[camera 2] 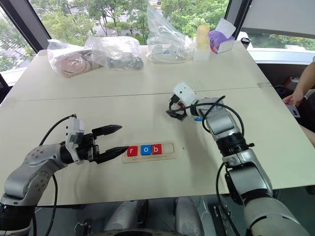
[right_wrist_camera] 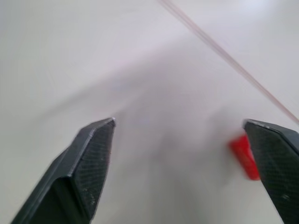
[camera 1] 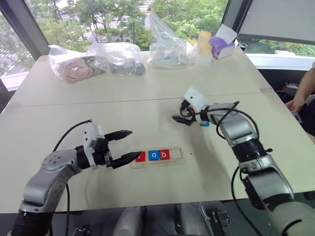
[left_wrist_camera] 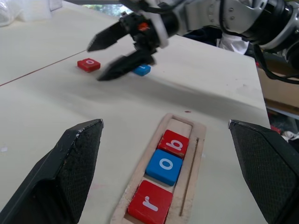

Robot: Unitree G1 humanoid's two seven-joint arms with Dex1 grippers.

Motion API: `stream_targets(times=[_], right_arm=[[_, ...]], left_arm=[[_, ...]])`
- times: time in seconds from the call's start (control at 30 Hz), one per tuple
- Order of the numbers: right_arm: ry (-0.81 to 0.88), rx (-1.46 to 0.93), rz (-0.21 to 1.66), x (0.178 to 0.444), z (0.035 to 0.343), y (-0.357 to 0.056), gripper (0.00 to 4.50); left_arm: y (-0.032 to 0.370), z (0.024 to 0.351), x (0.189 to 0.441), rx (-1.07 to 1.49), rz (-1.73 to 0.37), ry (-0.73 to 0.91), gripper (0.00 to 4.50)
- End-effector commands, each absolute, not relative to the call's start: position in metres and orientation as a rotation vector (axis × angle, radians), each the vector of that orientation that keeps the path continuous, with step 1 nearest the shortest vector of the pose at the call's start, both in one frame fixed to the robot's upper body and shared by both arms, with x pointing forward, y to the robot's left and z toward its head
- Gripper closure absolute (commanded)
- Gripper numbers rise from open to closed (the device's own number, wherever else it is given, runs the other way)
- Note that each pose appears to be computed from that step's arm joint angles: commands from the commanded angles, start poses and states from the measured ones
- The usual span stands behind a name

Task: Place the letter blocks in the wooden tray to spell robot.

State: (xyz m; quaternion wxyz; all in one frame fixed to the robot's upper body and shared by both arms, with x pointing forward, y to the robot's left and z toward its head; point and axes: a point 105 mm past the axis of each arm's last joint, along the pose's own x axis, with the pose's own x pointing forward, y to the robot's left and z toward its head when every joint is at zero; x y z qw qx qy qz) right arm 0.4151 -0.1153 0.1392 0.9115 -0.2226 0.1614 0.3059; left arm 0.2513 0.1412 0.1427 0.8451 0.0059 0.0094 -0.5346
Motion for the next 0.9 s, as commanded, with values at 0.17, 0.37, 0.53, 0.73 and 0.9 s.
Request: stream_targets(times=[0.17,0.37,0.53,0.73,0.9], right_arm=[[0.360,-0.261,0.328,0.443,0.148,-0.127,0.06],[0.438,-0.117,0.248,0.447,0.136,-0.119,0.06],[0.480,-0.038,0.244,0.446,0.130,-0.108,0.06],[0.510,-0.003,0.219,0.448,0.123,-0.102,0.57],[0.508,-0.067,0.240,0.443,0.118,-0.098,3.00]], left_arm=[[0.140,0.152,0.249,0.036,-1.136,-0.024,0.00],[0.140,0.152,0.248,0.036,-1.128,-0.026,0.00],[0.141,0.153,0.247,0.038,-1.129,-0.028,0.00],[0.143,0.162,0.249,0.058,-1.122,-0.067,0.00],[0.144,0.164,0.251,0.064,-1.114,-0.077,0.00]])
